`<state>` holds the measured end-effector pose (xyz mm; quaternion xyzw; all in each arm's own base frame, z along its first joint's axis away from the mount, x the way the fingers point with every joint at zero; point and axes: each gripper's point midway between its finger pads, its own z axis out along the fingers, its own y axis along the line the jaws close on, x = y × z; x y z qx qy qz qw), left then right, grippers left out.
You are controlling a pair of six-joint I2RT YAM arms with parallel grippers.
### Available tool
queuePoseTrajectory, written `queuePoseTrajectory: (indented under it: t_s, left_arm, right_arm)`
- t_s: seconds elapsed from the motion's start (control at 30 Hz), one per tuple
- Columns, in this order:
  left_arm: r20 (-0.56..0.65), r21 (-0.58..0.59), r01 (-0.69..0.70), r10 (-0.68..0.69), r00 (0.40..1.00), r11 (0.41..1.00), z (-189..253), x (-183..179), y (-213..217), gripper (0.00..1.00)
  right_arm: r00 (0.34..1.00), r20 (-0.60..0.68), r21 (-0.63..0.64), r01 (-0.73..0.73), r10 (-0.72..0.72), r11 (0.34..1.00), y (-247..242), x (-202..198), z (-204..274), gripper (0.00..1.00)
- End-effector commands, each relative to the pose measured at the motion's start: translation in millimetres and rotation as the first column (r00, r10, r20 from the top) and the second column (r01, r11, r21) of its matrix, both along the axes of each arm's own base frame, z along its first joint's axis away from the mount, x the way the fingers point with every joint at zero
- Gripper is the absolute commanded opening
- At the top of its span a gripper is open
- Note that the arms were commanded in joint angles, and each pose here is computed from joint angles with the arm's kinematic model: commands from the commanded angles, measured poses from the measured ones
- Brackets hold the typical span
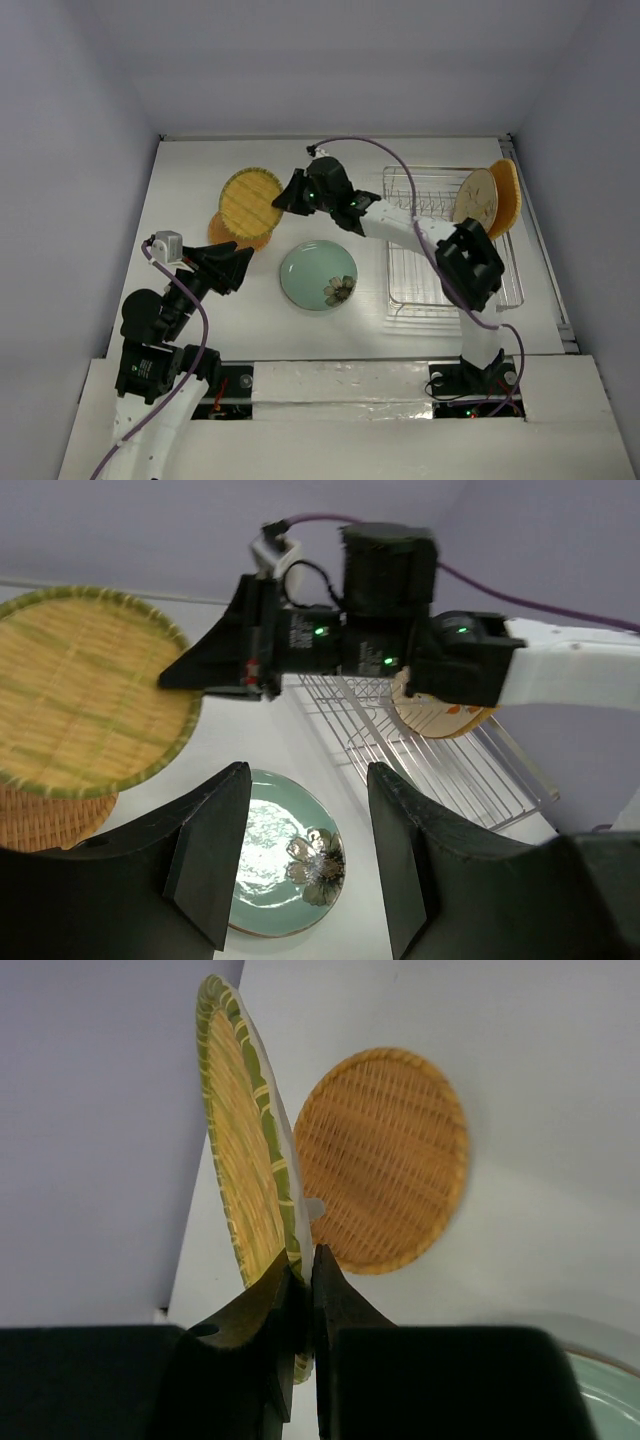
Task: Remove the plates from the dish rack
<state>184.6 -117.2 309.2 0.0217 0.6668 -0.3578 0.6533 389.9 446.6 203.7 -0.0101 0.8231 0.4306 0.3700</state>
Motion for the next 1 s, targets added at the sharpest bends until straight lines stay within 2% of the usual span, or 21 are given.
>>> queuePoseTrajectory:
  t_s: [0.0,0.2,0.33,0.5,0.53,0.7,0.73,0.8,0.83,0.97]
  left_arm:
    - [0.046,-0.017,-0.005,0.005,0.999,1.000,10.9,-0.4,1.1,0.47]
    - [0.049,-0.018,-0.003,0.004,0.999,1.000,11.9,-0.8,1.0,0.47]
    - [0.052,-0.018,-0.005,0.006,0.999,1.000,12.5,-1.2,1.4,0.47]
    - [0.055,-0.018,-0.003,0.004,0.998,1.000,13.1,-1.7,1.2,0.47]
    - [0.053,-0.019,-0.003,0.004,0.999,1.000,12.5,-1.5,1.1,0.47]
    - [0.053,-0.019,-0.001,0.002,0.999,1.000,12.5,-1.6,0.9,0.47]
    - [0.053,-0.019,-0.001,0.002,0.999,1.000,12.5,-1.6,0.9,0.47]
    - [0.053,-0.018,0.000,0.001,0.999,1.000,12.8,-1.7,0.7,0.47]
    - [0.053,-0.019,-0.001,0.002,0.999,1.000,12.5,-1.6,0.9,0.47]
    - [0.053,-0.018,0.000,0.001,0.999,1.000,12.8,-1.7,0.7,0.47]
  right_arm:
    - [0.997,0.038,0.282,-0.077,0.069,0.956,45.4,5.3,64.2,0.00]
    - [0.994,-0.065,0.274,-0.072,0.093,0.959,79.4,9.3,16.9,0.01]
    - [0.989,-0.120,0.242,-0.058,0.090,0.969,86.1,8.2,-13.4,0.08]
    - [0.982,-0.169,0.182,-0.057,0.088,0.982,83.4,5.1,-45.1,0.31]
    - [0.982,-0.163,0.165,-0.064,0.091,0.984,82.3,4.5,-48.1,0.38]
    - [0.986,-0.148,0.035,-0.068,0.073,0.997,77.1,-3.1,-59.2,0.63]
    - [0.987,-0.146,-0.007,-0.070,0.068,0.998,72.1,-3.8,-65.3,0.70]
    - [0.988,-0.144,-0.071,-0.057,0.046,0.996,65.6,-6.8,-72.0,0.77]
    - [0.991,-0.122,-0.092,-0.067,0.056,0.993,66.0,-10.4,-67.5,0.83]
    - [0.996,-0.089,-0.234,-0.022,0.001,0.972,44.3,-10.3,-74.3,0.95]
